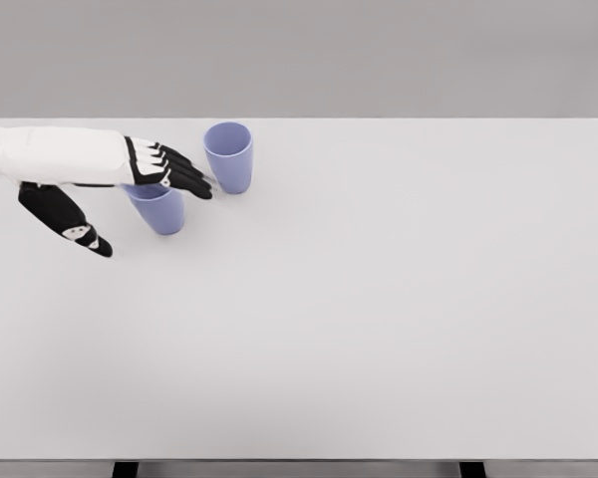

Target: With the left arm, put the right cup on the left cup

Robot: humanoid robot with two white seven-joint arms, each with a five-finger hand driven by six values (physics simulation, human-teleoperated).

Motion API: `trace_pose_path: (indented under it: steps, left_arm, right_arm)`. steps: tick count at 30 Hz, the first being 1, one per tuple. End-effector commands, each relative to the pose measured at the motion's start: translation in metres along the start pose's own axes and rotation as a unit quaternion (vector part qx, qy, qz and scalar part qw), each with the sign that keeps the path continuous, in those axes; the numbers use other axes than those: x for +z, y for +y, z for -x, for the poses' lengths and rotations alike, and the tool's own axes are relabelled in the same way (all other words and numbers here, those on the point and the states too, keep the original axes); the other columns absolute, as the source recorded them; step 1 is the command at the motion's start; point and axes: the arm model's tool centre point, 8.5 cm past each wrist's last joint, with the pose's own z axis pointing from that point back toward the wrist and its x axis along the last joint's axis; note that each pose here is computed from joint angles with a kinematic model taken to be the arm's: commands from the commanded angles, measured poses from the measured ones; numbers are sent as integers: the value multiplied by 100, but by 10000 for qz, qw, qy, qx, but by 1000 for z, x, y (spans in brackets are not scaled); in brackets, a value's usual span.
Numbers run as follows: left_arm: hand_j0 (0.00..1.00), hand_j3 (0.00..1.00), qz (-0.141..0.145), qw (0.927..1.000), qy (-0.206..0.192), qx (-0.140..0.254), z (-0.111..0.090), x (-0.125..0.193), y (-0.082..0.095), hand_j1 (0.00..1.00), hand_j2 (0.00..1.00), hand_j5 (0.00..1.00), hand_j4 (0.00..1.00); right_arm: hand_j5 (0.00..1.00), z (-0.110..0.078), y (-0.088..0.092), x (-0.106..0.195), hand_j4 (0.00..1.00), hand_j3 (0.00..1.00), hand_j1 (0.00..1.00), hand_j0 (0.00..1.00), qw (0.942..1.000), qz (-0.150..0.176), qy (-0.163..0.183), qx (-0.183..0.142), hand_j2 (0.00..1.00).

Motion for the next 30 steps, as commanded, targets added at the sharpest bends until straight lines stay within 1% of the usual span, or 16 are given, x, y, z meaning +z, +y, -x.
trace_pose_path:
  steps: [1, 4, 6, 7, 9, 13, 14, 18, 20, 22, 23, 24, 25, 26, 27, 30]
  left_arm:
    - [100, 100, -82, 9999, 123, 15, 0, 11, 2, 100, 100, 100, 100]
    - [100, 100, -73, 10000, -14, -17, -1, 1, 5, 100, 100, 100, 100]
    - [100, 100, -18, 9989, -464, -78, -8, -32, 12, 100, 100, 100, 100]
    - [100, 100, -6, 9985, -539, -91, -9, -38, 13, 100, 100, 100, 100]
    - [100, 100, -88, 9983, -546, -181, -11, -36, 20, 100, 100, 100, 100]
    - [100, 100, -130, 9972, -708, -207, -6, -58, 31, 100, 100, 100, 100]
    - [100, 100, -129, 9964, -810, -195, -6, -70, 34, 100, 100, 100, 100]
    - [100, 100, -40, 9941, -1066, -220, -13, -89, 34, 100, 100, 100, 100]
    - [100, 100, 111, 9929, -1162, -245, -14, -104, 29, 100, 100, 100, 100]
    - [100, 100, 64, 9932, -1045, -519, -14, -106, 51, 100, 100, 100, 100]
    - [100, 100, -19, 9945, -897, -538, -5, -105, 62, 100, 100, 100, 100]
    - [100, 100, -48, 9950, -846, -533, 2, -113, 68, 100, 100, 100, 100]
    - [100, 100, -73, 9955, -790, -513, 8, -118, 71, 100, 100, 100, 100]
    - [100, 100, -124, 9969, -642, -441, 21, -120, 74, 100, 100, 100, 100]
    - [100, 100, -121, 9972, -605, -429, 26, -127, 76, 100, 100, 100, 100]
    - [100, 100, -145, 9988, -322, -351, 45, -127, 76, 100, 100, 100, 100]
  right_arm:
    - [100, 1, 0, 0, 100, 100, 100, 100, 10000, -7, 12, -7, 100]
    - [100, 5, 1, 0, 100, 100, 100, 100, 10000, -9, 45, -82, 100]
    - [100, 4, 1, 0, 100, 100, 100, 100, 10000, -8, 34, -57, 100]
    - [100, 4, 1, 0, 100, 100, 100, 100, 10000, -8, 26, -70, 100]
    - [100, 4, 1, 0, 100, 100, 100, 100, 10000, -8, 22, -76, 100]
    - [100, 4, 1, 0, 100, 100, 100, 100, 10000, -8, 22, -76, 100]
    - [100, 4, 1, 0, 100, 100, 100, 100, 10000, -8, 22, -77, 100]
    - [100, 4, 1, 0, 100, 100, 100, 100, 10000, -8, 22, -77, 100]
    - [100, 5, 1, 0, 100, 100, 100, 100, 10000, -8, 28, -81, 100]
    - [100, 4, 1, 0, 100, 100, 100, 100, 10000, -8, 22, -77, 100]
    - [100, 4, 1, 0, 100, 100, 100, 100, 10000, -8, 22, -77, 100]
    - [100, 5, 1, 0, 100, 100, 100, 100, 10000, -8, 28, -81, 100]
    - [100, 4, 1, 0, 100, 100, 100, 100, 10000, -8, 22, -76, 100]
    - [100, 5, 1, 0, 100, 100, 100, 100, 10000, -8, 28, -81, 100]
    - [100, 4, 1, 0, 100, 100, 100, 100, 10000, -8, 22, -77, 100]
    - [100, 5, 1, 0, 100, 100, 100, 100, 10000, -8, 28, -81, 100]
